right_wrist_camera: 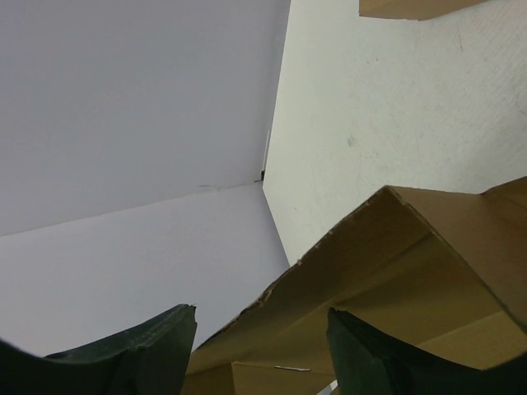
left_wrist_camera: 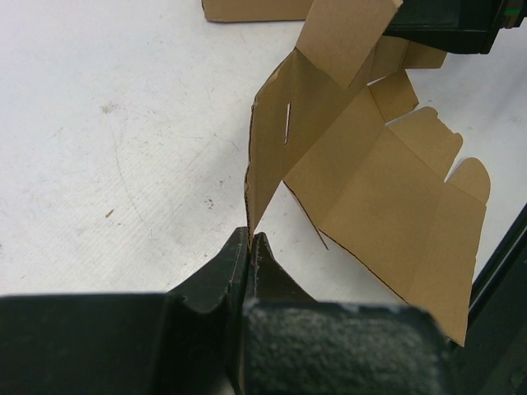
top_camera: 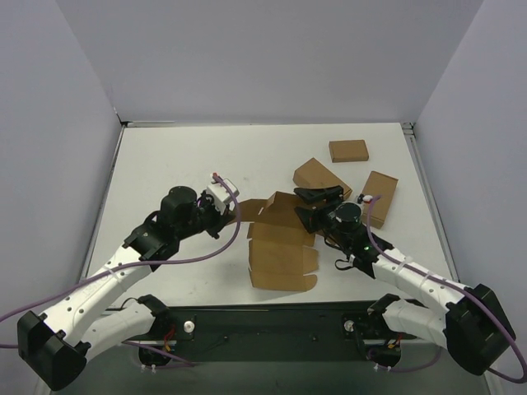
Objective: Fold the paper box
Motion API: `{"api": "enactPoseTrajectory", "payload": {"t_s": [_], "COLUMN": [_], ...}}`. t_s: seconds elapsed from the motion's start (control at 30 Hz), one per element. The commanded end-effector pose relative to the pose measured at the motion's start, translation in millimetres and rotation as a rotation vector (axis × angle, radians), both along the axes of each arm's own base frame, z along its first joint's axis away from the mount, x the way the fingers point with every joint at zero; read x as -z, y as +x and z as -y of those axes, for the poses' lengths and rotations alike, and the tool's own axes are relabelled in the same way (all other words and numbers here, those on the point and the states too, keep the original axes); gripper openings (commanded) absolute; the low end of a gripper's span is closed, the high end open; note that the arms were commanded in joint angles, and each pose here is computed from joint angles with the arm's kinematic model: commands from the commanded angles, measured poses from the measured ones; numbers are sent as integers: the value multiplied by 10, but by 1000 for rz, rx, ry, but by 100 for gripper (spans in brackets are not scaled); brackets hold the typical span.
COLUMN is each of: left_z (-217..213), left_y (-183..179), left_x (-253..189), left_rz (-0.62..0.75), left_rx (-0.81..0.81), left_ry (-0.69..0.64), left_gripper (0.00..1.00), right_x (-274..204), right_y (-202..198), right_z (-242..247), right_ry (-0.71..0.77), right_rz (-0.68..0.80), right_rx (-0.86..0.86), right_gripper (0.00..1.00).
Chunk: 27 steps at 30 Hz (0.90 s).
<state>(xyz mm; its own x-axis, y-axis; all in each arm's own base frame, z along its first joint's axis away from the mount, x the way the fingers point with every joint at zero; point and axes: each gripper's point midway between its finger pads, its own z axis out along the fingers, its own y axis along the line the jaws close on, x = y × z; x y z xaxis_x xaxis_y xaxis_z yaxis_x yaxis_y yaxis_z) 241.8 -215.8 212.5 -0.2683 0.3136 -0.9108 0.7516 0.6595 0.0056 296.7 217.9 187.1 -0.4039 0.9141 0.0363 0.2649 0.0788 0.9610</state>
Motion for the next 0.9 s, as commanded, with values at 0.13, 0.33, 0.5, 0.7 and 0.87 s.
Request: {"api": "enactPoseTrajectory", "payload": {"t_s": [0.13, 0.33, 0.5, 0.7, 0.87], "left_z": [15, 45, 81, 80, 44], "left_y": [72, 83, 76, 86, 107], "left_x": [-158, -92, -43, -21, 2], "left_rz": [70, 37, 10, -7, -22], "left_rx": [-13, -14, -6, -18, -50], "left_ry": [-19, -16, -20, -21, -16], "left_gripper": [0, 0, 0, 0, 0], "right_x": [-8, 142, 231, 298, 318], "right_y": [-8, -64, -46, -19, 3], "right_z": [-108, -168, -227, -303, -342], "right_ry": [35, 14, 10, 39, 43], "right_rz": [27, 1, -5, 4, 15], "right_rx": [-36, -43, -47, -55, -52], "right_gripper": [45, 24, 20, 5, 0]}}
